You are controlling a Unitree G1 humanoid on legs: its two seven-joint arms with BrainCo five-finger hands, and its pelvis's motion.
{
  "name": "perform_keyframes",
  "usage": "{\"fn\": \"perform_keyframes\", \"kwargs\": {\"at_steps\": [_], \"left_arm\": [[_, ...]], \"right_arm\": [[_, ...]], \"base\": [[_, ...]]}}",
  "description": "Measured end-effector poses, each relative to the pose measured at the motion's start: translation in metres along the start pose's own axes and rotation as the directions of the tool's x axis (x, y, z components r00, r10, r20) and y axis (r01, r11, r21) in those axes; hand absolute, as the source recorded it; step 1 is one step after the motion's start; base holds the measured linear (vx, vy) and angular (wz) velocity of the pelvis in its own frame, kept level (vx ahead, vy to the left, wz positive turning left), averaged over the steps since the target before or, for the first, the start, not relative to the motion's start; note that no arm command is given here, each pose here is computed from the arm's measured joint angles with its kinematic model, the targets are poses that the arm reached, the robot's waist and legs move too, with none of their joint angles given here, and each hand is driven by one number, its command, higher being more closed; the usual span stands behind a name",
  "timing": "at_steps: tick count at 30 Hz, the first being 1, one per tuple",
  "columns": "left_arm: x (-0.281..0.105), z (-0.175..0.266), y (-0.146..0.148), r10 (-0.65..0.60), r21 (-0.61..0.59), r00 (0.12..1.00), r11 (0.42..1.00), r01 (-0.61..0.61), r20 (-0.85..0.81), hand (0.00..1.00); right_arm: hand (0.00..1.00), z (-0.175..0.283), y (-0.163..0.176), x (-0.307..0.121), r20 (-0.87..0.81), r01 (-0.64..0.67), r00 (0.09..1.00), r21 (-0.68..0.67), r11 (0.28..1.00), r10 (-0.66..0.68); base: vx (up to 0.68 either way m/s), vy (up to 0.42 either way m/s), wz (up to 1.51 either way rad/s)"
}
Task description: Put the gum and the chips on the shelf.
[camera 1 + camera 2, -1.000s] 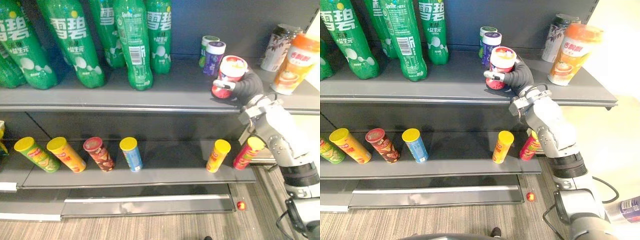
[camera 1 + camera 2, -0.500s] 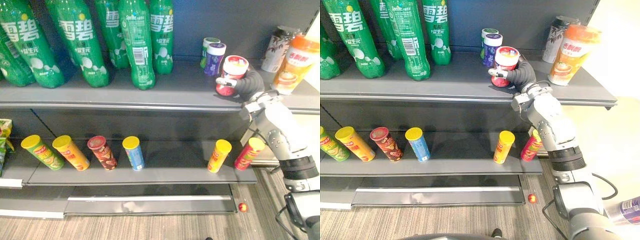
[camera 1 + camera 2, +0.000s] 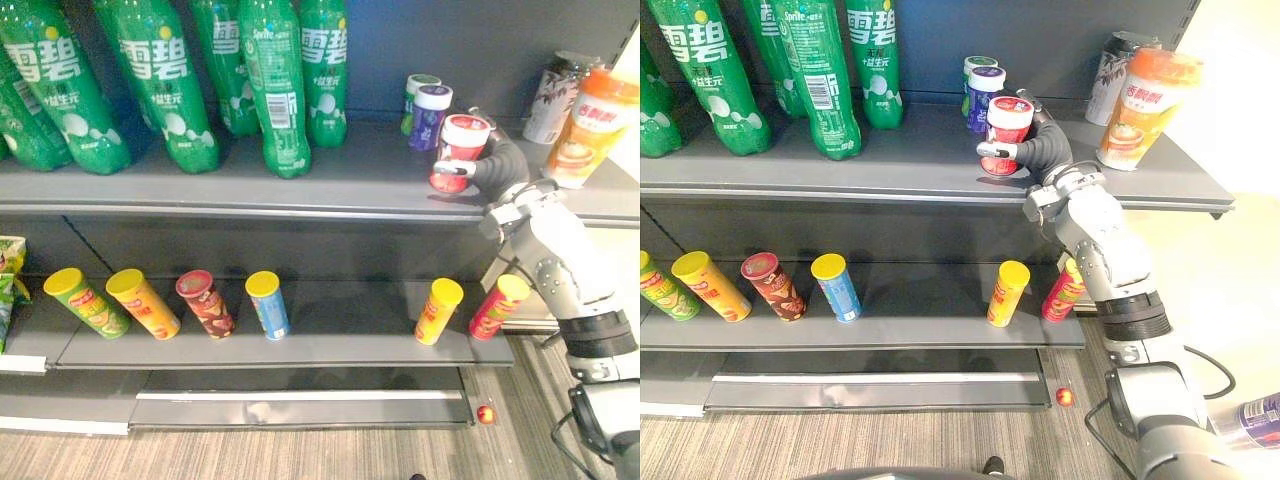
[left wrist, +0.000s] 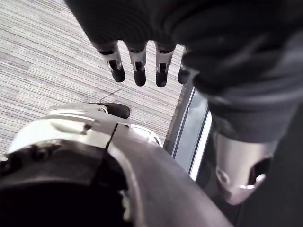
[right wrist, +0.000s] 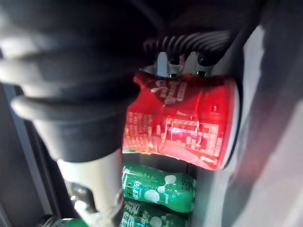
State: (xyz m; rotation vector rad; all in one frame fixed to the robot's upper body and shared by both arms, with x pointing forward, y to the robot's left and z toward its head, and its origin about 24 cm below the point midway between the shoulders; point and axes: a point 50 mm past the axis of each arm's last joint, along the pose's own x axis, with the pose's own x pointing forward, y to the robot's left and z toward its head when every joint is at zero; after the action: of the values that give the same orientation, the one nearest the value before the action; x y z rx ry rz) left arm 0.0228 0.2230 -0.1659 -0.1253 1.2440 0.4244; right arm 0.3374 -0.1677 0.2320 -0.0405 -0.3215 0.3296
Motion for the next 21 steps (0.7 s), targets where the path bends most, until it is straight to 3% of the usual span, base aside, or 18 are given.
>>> {"fn": "perform_keyframes", "kwargs": {"at_steps": [21], "left_arm": [[0.0005, 0.0035, -0.0019, -0.007, 0.01, 1.0, 1.0, 0.007, 0.01, 0.0]], "right_arm": [[0.0, 0.0083, 0.0009, -0.0007, 0.054, 0.039, 0.998, -0.004, 0.999, -0.038]], "base": [[0.0, 0.0, 0.0]]}}
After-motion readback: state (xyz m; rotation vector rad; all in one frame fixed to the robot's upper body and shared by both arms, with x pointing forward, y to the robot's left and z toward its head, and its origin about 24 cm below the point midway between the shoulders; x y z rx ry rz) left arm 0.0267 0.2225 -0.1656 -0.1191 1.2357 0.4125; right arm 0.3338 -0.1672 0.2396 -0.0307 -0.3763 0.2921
